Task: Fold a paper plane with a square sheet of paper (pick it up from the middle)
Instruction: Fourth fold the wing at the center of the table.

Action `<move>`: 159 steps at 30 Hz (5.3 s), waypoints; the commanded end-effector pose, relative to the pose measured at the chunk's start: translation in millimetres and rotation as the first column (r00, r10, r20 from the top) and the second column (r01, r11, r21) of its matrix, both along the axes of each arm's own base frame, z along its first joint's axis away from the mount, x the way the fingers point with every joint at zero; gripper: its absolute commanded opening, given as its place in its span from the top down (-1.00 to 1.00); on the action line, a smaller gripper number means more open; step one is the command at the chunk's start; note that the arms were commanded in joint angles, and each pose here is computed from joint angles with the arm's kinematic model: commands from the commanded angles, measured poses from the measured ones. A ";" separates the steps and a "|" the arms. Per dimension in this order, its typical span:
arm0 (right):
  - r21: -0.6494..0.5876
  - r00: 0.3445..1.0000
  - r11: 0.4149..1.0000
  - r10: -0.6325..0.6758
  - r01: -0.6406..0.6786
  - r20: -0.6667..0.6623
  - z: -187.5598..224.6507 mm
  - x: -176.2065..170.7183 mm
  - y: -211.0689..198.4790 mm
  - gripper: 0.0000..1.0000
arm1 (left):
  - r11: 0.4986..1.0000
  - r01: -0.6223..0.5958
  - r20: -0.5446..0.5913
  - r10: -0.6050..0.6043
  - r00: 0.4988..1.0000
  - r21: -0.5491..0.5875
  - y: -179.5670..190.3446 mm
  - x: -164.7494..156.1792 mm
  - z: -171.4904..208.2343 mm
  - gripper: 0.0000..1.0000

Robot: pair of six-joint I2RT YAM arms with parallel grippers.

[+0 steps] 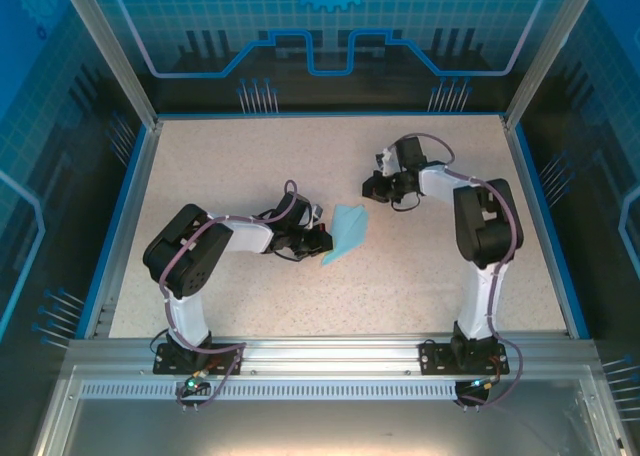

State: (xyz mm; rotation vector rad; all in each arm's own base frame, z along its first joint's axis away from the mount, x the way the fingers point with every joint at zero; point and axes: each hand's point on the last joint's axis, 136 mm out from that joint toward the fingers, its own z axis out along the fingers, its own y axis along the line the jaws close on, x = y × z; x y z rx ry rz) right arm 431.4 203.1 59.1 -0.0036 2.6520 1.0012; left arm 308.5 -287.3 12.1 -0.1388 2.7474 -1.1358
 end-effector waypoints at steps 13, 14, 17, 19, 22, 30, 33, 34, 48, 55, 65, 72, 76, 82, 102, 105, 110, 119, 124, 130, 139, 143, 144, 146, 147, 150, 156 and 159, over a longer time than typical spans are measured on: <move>0.038 0.982 0.988 0.154 -0.151 -0.112 -26.3 -90.6 78.1 0.85 | 0.982 -0.027 -0.140 0.053 0.989 0.186 31.6 -29.5 -38.1 1.00; 0.044 0.980 0.987 0.159 -0.155 -0.120 -28.0 -91.2 80.7 0.85 | 0.982 -0.030 -0.137 0.056 0.989 0.185 31.7 -28.4 -37.3 1.00; 0.043 0.975 0.986 0.163 -0.158 -0.150 -37.2 -94.9 85.3 0.85 | 0.983 -0.031 -0.134 0.056 0.989 0.180 30.2 -27.5 -34.7 1.00; 0.041 0.972 0.987 0.161 -0.156 -0.170 -44.2 -98.6 85.0 0.85 | 0.985 -0.030 -0.129 0.053 0.990 0.172 28.8 -26.2 -32.0 1.00; 0.024 0.968 0.989 0.151 -0.149 -0.200 -55.1 -103.5 80.5 0.85 | 0.988 -0.026 -0.120 0.045 0.992 0.153 24.5 -23.1 -25.0 1.00; -0.044 0.959 0.993 0.098 -0.114 -0.266 -77.4 -109.1 66.4 0.87 | 0.989 0.054 -0.016 -0.057 0.998 -0.140 -18.7 -10.1 31.1 0.52; -0.053 0.958 0.993 0.084 -0.103 -0.274 -80.6 -109.0 64.4 0.87 | 0.990 0.048 -0.009 -0.049 0.999 -0.131 -16.4 -9.7 28.8 0.45; -0.055 0.958 0.994 0.080 -0.099 -0.276 -81.1 -108.8 63.9 0.88 | 0.991 0.047 -0.013 -0.049 0.999 -0.127 -15.7 -10.9 26.9 0.44; -0.085 0.954 0.993 0.054 -0.082 -0.296 -87.9 -106.9 59.8 0.88 | 0.996 0.009 -0.047 -0.005 0.999 0.084 18.4 -23.6 17.4 0.55; -0.087 0.952 0.993 0.052 -0.082 -0.303 -89.8 -107.4 59.9 0.87 | 1.000 0.018 0.010 -0.018 1.000 0.006 7.2 -19.1 45.1 0.56; -0.091 0.948 0.992 0.051 -0.084 -0.313 -93.5 -110.0 59.8 0.87 | 0.999 0.004 -0.051 -0.002 0.999 0.043 3.0 -16.3 26.1 0.60; -0.093 0.947 0.992 0.049 -0.083 -0.316 -94.6 -110.2 59.6 0.87 | 0.996 0.002 -0.111 0.008 0.994 0.090 9.4 -23.5 8.8 0.60; -0.094 0.946 0.992 0.051 -0.085 -0.320 -95.3 -111.9 59.6 0.87 | 0.995 0.003 -0.136 0.010 0.991 0.095 11.1 -28.1 3.0 0.60; -0.092 0.945 0.992 0.054 -0.088 -0.322 -95.0 -112.7 60.3 0.87 | 0.995 0.009 -0.160 0.007 0.987 0.103 12.9 -35.6 -3.3 0.60; -0.105 0.944 0.990 0.051 -0.090 -0.325 -96.8 -111.7 60.3 0.87 | 0.981 0.007 -0.195 0.032 0.980 0.196 31.8 -49.8 -16.5 0.65; -0.103 0.944 0.990 0.053 -0.091 -0.324 -96.0 -111.8 60.9 0.87 | 0.989 0.002 -0.169 0.024 0.985 0.151 24.5 -44.0 1.1 0.62; -0.106 0.944 0.990 0.053 -0.092 -0.326 -97.1 -112.5 60.2 0.87 | 0.995 0.005 -0.140 0.009 0.990 0.096 15.2 -38.8 20.8 0.59; -0.106 0.942 0.990 0.056 -0.096 -0.331 -99.5 -114.2 61.0 0.87 | 0.990 0.025 -0.189 0.001 0.982 0.136 18.5 -49.6 2.5 0.59; -0.107 0.941 0.990 0.055 -0.096 -0.333 -100.2 -114.5 60.6 0.87 | 0.984 0.025 -0.207 0.013 0.978 0.178 24.8 -52.5 -5.2 0.59; -0.112 0.941 0.989 0.051 -0.093 -0.336 -101.4 -114.9 59.8 0.87 | 0.978 0.029 -0.230 0.020 0.973 0.207 30.1 -57.4 -13.1 0.59; -0.116 0.940 0.989 0.049 -0.093 -0.338 -102.0 -115.4 59.0 0.87 | 0.954 0.043 -0.257 0.036 0.966 0.295 46.2 -65.6 -19.9 0.59; -0.116 0.940 0.989 0.051 -0.094 -0.336 -100.9 -115.5 58.9 0.87 | 0.957 0.125 -0.221 -0.067 0.973 0.261 40.0 -67.6 3.8 0.59; -0.116 0.941 0.989 0.051 -0.095 -0.335 -100.7 -115.1 59.0 0.87 | 0.958 0.133 -0.202 -0.082 0.976 0.255 39.0 -66.0 11.1 0.58; -0.117 0.941 0.988 0.052 -0.096 -0.335 -100.4 -115.0 59.1 0.87 | 0.966 0.126 -0.148 -0.094 0.984 0.224 33.3 -58.6 27.6 0.59; -0.117 0.941 0.989 0.052 -0.096 -0.335 -100.3 -114.7 59.1 0.87 | 0.973 0.112 -0.124 -0.088 0.988 0.202 29.2 -53.2 34.5 0.60; -0.117 0.942 0.989 0.050 -0.094 -0.332 -100.4 -114.2 59.5 0.87 | 0.990 0.066 -0.063 -0.058 0.996 0.127 14.3 -35.4 47.1 0.68; -0.115 0.942 0.989 0.051 -0.094 -0.331 -99.1 -113.0 59.8 0.87 | 0.994 0.007 -0.067 0.000 0.998 0.110 4.3 -16.3 30.5 0.83; -0.116 0.942 0.989 0.052 -0.096 -0.332 -98.6 -113.0 60.1 0.87 | 0.991 0.008 -0.100 0.006 0.995 0.133 6.6 -19.5 19.0 0.86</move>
